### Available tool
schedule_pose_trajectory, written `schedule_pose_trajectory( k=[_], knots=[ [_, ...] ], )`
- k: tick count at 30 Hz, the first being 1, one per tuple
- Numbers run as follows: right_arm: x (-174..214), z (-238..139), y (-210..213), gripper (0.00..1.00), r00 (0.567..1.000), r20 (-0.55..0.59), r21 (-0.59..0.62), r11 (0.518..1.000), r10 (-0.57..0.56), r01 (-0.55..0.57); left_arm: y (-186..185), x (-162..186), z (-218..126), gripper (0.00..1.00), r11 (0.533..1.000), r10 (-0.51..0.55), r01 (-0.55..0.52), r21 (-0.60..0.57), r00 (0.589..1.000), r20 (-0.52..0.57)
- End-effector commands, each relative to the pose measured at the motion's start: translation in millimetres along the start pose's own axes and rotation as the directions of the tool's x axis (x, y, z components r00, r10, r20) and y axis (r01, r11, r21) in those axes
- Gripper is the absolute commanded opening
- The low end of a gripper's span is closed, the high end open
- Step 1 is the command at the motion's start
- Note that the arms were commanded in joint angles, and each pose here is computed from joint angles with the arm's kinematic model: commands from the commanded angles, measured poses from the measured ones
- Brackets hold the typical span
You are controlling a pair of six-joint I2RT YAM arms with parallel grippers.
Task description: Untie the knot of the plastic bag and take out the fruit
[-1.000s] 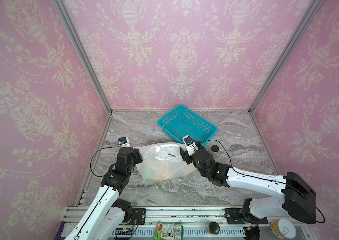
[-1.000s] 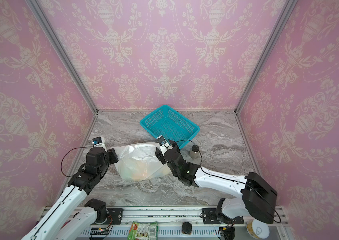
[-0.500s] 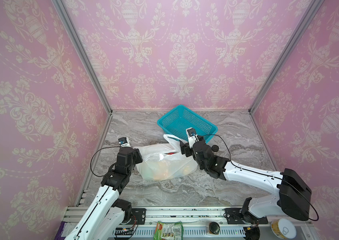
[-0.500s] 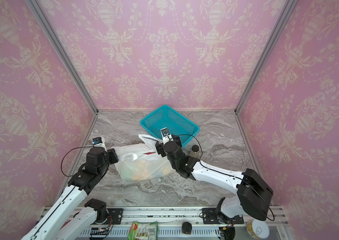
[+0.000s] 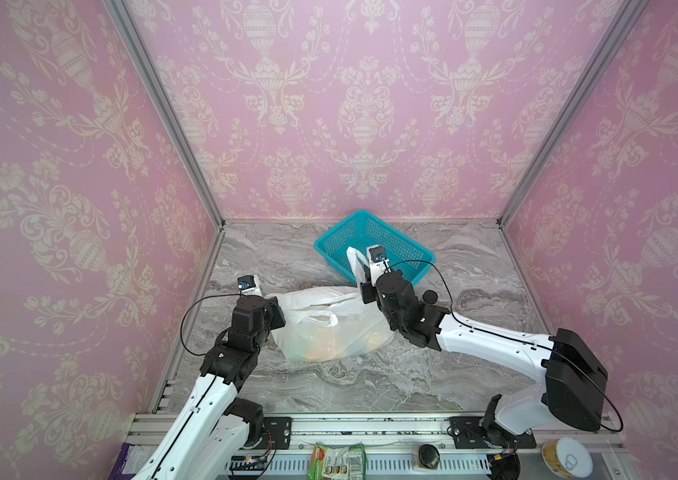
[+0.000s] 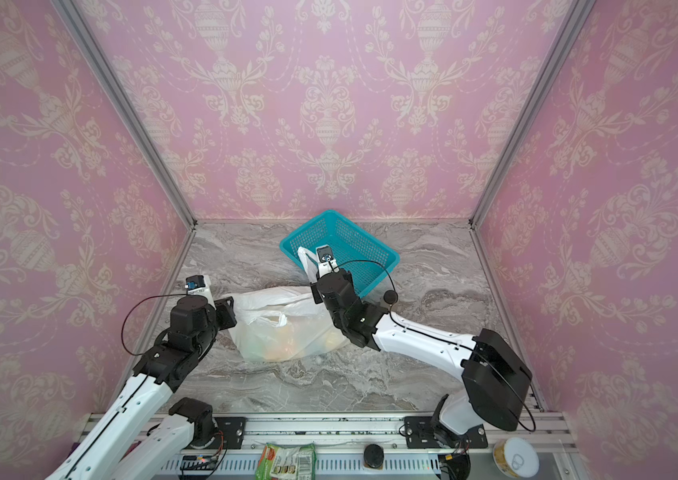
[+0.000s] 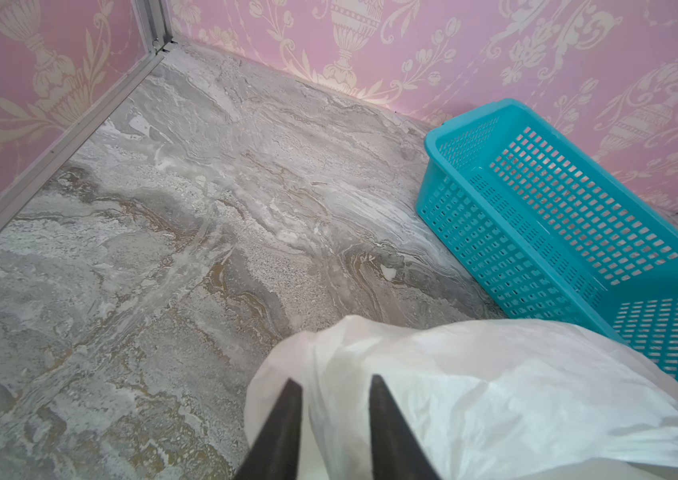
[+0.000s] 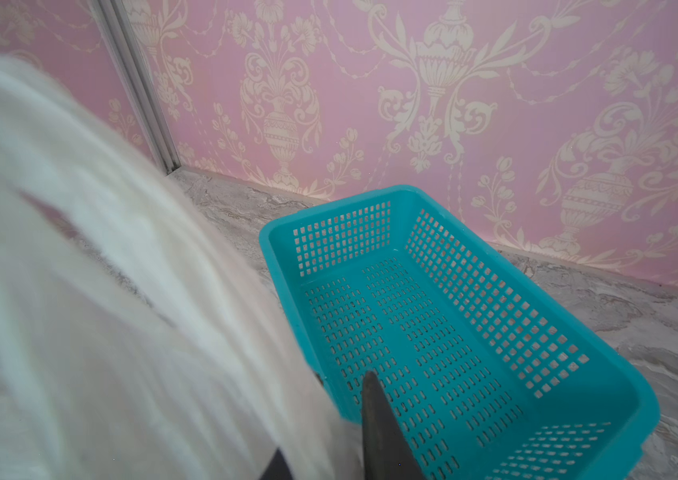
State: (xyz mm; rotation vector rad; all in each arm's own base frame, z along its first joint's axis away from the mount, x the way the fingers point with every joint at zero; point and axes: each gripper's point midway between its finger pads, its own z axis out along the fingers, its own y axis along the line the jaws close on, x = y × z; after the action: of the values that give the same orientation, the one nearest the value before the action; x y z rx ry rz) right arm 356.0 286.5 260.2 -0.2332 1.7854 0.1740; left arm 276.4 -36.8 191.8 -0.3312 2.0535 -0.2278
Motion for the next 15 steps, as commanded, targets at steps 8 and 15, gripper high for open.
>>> schedule_pose_trajectory(
  k=[8,15],
  knots=[
    [19,8,-68,0.06,0.991,-0.042,0.187,0.976,0.124,-0.114,-15,-27,-61,0.74,0.989,-0.015,-0.005,0.150,0.991,0.132],
    [35,28,-87,0.04,0.979,-0.095,0.223,0.963,0.179,-0.154,-79,-14,-76,0.77,0.912,0.147,-0.193,0.362,0.978,0.151]
  ],
)
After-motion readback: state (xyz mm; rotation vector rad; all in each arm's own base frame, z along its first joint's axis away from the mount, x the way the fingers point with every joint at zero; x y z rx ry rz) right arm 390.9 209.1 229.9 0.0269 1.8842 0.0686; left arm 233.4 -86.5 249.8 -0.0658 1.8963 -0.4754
